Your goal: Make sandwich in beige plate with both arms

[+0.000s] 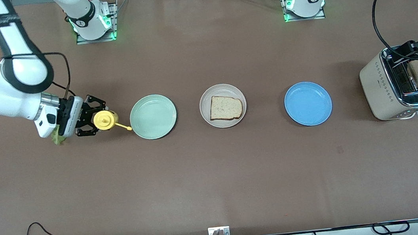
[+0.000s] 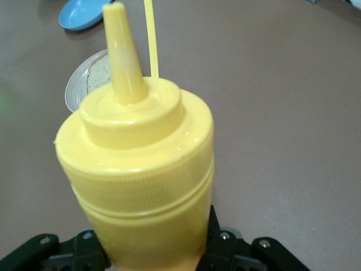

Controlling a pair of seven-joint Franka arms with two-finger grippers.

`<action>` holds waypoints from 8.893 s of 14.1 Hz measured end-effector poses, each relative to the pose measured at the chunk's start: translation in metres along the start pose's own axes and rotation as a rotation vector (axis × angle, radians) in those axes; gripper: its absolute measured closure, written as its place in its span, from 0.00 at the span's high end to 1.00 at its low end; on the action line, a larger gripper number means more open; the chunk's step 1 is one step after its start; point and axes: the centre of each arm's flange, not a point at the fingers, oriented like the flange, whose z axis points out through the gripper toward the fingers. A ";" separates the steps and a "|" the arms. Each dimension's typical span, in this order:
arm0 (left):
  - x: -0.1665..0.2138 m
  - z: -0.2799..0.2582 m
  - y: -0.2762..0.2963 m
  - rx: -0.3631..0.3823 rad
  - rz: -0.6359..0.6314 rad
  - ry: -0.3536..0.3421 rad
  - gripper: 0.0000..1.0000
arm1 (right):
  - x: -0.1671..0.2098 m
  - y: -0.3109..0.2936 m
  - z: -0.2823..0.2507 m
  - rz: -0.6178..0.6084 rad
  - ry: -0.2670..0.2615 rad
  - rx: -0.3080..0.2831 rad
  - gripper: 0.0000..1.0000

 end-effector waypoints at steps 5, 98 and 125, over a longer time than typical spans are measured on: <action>-0.001 -0.002 0.005 0.000 0.009 0.004 1.00 | 0.034 -0.031 0.014 0.122 -0.172 -0.070 0.57; -0.022 -0.004 0.041 -0.042 0.069 -0.059 1.00 | 0.028 -0.037 -0.010 -0.066 -0.409 -0.337 0.57; -0.026 0.000 0.045 0.016 0.085 -0.091 1.00 | -0.177 0.053 0.040 -0.483 0.325 0.066 0.56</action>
